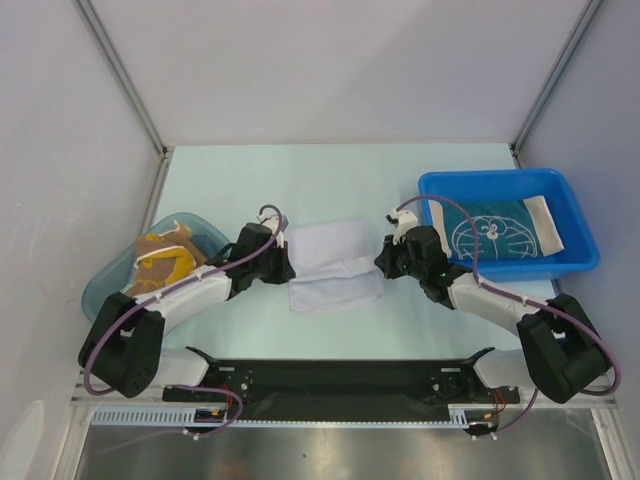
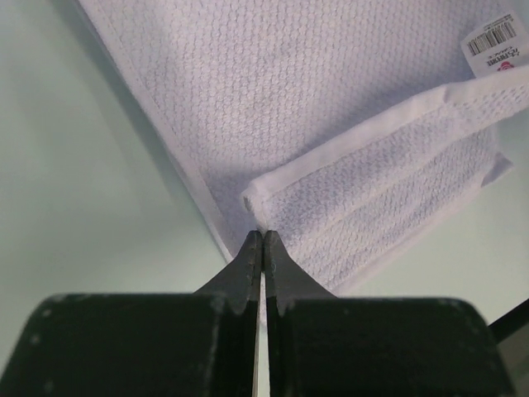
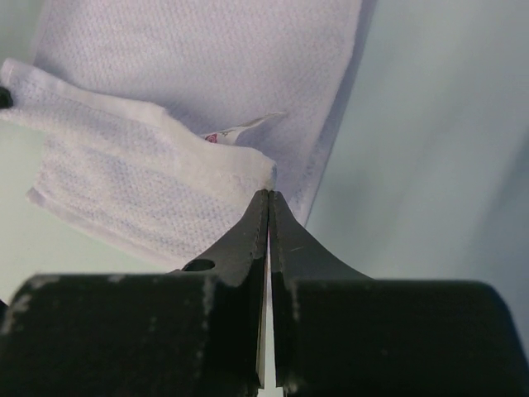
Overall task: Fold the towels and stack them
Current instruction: Fold the towel
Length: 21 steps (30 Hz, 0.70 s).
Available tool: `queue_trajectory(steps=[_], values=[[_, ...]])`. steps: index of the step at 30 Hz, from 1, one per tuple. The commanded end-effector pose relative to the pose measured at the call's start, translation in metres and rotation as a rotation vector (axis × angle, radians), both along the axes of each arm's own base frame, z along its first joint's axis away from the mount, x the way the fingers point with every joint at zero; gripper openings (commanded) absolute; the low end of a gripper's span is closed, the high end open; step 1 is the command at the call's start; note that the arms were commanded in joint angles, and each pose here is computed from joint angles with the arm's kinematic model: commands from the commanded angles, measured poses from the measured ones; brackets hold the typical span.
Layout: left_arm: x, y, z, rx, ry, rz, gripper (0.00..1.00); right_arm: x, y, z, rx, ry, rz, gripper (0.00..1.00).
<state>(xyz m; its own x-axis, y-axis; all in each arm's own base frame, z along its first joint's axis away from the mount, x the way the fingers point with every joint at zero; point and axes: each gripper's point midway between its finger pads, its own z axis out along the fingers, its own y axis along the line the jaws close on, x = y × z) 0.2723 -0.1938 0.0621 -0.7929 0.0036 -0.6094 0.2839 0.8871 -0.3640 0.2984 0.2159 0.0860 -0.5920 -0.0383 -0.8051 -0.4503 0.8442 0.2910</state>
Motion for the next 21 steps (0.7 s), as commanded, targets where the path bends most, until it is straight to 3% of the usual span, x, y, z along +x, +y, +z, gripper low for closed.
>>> queue_trajectory(steps=[1, 6, 7, 9, 13, 16, 21], values=[[-0.003, -0.002, 0.008, -0.04, -0.034, 0.031, 0.0, -0.004, -0.012, -0.001, -0.024, 0.01, -0.057, 0.0], [-0.015, 0.001, -0.005, -0.033, 0.01, 0.047, 0.06, -0.017, -0.016, -0.016, -0.027, 0.078, -0.066, 0.0], [-0.02, 0.004, -0.012, -0.022, 0.03, 0.051, 0.18, -0.018, -0.015, -0.017, -0.02, 0.094, -0.067, 0.08], [-0.028, 0.004, -0.014, -0.025, 0.045, 0.059, 0.35, -0.025, -0.015, -0.022, -0.024, 0.143, -0.075, 0.13], [-0.036, 0.004, -0.005, -0.047, 0.051, 0.074, 0.48, -0.036, -0.018, -0.023, -0.038, 0.204, -0.07, 0.26], [-0.026, 0.002, 0.014, -0.067, -0.003, 0.085, 0.55, -0.036, -0.008, -0.011, -0.006, 0.215, -0.028, 0.3], [-0.002, -0.002, 0.022, 0.015, -0.04, 0.049, 0.56, -0.025, 0.005, 0.002, -0.01, 0.244, 0.001, 0.3]])
